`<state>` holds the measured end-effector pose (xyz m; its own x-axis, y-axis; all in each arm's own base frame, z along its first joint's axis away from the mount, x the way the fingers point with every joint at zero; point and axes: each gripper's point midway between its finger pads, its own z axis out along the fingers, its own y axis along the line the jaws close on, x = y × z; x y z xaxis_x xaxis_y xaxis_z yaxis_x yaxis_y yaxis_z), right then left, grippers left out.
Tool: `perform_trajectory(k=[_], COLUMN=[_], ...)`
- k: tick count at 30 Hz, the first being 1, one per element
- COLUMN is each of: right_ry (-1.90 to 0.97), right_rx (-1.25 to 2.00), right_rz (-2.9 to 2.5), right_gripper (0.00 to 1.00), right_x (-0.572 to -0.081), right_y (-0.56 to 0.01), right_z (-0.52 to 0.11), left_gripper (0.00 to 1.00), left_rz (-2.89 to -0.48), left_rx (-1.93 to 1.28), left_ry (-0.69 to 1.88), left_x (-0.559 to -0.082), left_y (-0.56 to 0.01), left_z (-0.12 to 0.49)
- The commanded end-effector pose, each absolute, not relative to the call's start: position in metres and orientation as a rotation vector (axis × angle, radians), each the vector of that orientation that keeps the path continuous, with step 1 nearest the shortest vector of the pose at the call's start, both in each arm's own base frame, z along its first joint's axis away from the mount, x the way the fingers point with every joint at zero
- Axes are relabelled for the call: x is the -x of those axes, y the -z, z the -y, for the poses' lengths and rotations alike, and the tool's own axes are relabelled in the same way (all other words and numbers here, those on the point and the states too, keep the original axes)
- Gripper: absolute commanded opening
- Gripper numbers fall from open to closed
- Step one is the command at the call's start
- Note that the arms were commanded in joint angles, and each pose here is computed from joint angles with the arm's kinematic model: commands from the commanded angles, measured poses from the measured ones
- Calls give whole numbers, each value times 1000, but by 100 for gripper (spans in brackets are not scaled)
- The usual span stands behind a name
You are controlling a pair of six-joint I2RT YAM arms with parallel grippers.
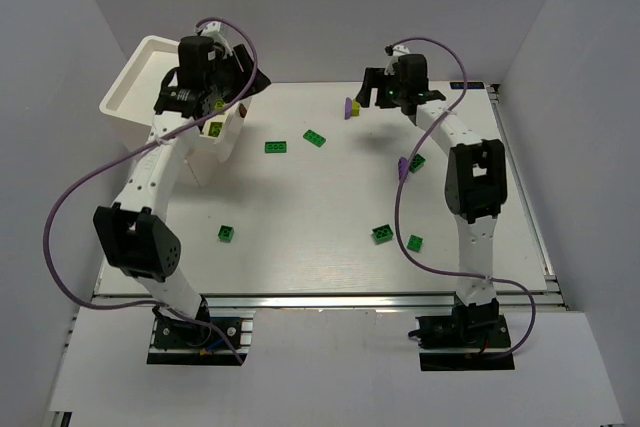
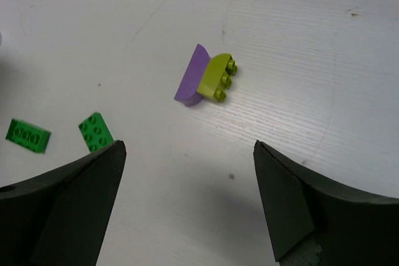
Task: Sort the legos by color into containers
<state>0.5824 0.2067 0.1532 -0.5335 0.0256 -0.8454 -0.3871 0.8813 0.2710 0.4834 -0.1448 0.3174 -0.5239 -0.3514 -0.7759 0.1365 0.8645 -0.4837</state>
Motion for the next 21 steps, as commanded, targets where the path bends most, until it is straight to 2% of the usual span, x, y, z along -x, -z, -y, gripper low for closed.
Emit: perform_trajectory(k=[1, 7, 13, 21], right_ry=[-576, -544, -308, -224], right_rx=[154, 90, 19, 61], right_rz=[-1977, -1956, -1914, -1830], right_gripper=[89, 89, 89, 88], right_x=[-613, -646, -666, -672], right_y=[-180, -149, -124, -131], right_z=[-242, -274, -263, -266], left_gripper=[64, 66, 67, 67], left_rz=[-1901, -1892, -1920, -1967], left_rx=[38, 73, 107, 117], left_ry=[728, 750, 782, 777], left_x=[-445, -412, -387, -382], left_y=[-375, -371, -357, -342], left_z=[156, 150, 149, 148])
